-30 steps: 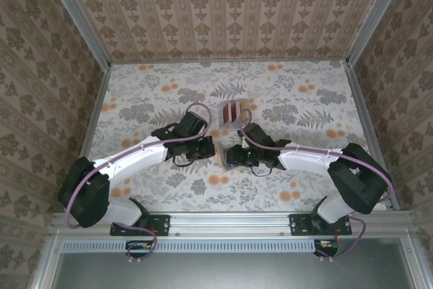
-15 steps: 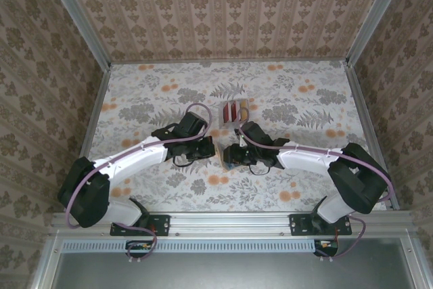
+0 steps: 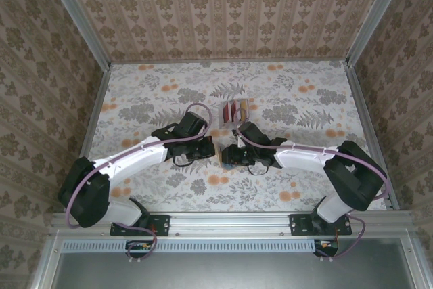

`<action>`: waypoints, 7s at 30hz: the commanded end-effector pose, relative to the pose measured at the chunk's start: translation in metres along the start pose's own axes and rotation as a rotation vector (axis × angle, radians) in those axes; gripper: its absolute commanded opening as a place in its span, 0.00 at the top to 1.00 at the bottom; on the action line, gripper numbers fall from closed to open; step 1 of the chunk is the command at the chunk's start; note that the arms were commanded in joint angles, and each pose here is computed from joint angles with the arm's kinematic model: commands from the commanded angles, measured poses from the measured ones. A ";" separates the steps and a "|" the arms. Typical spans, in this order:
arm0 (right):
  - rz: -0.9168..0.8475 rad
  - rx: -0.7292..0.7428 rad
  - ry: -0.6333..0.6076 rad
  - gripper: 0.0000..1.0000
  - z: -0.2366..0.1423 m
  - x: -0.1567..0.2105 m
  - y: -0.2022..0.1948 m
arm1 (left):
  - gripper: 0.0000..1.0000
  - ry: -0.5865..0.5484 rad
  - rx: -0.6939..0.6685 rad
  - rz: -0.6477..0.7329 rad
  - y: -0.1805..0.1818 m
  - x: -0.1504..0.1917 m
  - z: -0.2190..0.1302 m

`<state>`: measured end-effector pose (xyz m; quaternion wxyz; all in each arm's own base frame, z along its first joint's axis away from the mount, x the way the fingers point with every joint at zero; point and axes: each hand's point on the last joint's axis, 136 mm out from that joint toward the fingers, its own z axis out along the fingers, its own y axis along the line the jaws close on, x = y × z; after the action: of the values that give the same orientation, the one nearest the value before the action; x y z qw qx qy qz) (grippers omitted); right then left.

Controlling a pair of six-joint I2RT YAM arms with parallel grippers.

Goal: Put the credit cards into the card holder
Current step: Flip over the card slot on the card holder, then place the card holder at the center of the table, then pick up the credit card from the storage box.

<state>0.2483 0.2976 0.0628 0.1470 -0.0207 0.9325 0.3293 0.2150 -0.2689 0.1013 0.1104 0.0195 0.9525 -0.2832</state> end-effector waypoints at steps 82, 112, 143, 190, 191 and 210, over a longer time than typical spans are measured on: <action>0.029 0.258 -0.158 0.57 -0.062 -0.194 -0.028 | 0.52 -0.017 0.152 0.057 -0.016 -0.199 -0.002; -0.105 0.592 -0.107 0.56 -0.013 -0.200 -0.058 | 0.52 -0.045 0.119 0.058 0.000 -0.213 -0.026; -0.072 0.429 -0.038 0.55 0.027 -0.190 -0.039 | 0.51 -0.075 0.157 0.037 -0.002 -0.221 -0.040; -0.104 0.391 -0.095 0.55 0.000 -0.194 -0.019 | 0.51 -0.075 0.158 0.028 -0.001 -0.220 -0.038; -0.105 0.390 -0.097 0.55 -0.001 -0.195 -0.019 | 0.51 -0.075 0.157 0.028 0.000 -0.220 -0.038; -0.105 0.402 -0.104 0.69 -0.010 -0.195 -0.019 | 0.51 -0.079 0.159 0.029 -0.001 -0.221 -0.040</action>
<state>0.4397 0.2666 0.0960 0.2037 -0.0209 0.9710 0.1231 0.4247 -0.2439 0.1607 0.1328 0.0310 0.9296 -0.3425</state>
